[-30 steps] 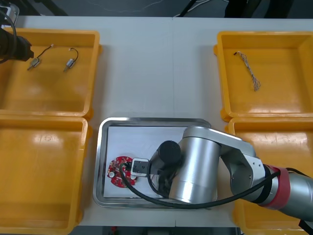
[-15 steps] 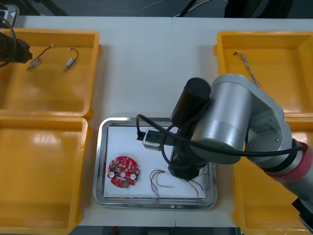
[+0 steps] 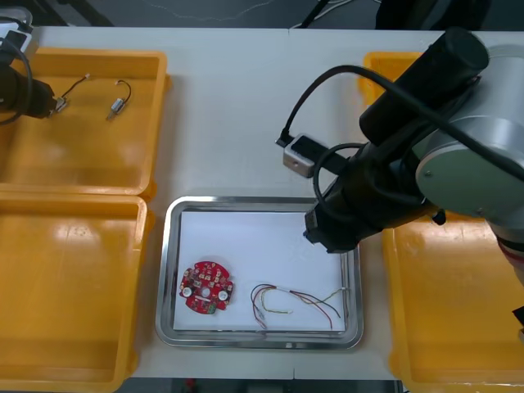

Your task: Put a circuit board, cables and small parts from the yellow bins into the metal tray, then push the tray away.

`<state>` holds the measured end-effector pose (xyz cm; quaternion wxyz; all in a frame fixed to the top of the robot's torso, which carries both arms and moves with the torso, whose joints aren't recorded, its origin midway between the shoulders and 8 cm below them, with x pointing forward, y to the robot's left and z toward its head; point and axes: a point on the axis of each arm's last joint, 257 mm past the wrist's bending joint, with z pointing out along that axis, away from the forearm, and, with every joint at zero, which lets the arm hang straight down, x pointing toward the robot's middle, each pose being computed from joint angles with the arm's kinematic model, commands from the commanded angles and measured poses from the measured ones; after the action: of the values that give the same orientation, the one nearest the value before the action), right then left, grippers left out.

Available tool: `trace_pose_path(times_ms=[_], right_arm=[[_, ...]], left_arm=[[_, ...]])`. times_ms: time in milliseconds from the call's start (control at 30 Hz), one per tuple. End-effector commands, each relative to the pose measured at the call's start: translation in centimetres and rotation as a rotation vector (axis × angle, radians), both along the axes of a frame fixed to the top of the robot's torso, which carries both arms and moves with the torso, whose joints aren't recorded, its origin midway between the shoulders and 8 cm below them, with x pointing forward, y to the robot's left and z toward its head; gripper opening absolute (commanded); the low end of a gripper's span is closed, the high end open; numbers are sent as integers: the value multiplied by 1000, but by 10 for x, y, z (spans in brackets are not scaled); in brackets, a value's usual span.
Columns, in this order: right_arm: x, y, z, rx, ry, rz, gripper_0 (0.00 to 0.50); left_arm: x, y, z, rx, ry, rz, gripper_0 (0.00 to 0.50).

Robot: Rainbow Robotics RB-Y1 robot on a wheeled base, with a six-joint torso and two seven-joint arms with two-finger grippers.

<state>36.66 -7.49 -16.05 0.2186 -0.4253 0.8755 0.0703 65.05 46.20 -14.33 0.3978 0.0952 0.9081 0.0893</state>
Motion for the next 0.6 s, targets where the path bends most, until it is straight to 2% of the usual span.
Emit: trace_pose_path(times_ms=[33, 167, 600], right_arm=[[17, -24, 31, 70, -36, -188, 500], [25, -46, 35, 120, -10, -340, 500], [29, -137, 40, 206, 38, -759, 500]], left_arm=[[22, -26, 23, 20, -57, -54, 500], [26, -28, 15, 28, -68, -58, 500], [22, -26, 2, 21, -47, -65, 500]])
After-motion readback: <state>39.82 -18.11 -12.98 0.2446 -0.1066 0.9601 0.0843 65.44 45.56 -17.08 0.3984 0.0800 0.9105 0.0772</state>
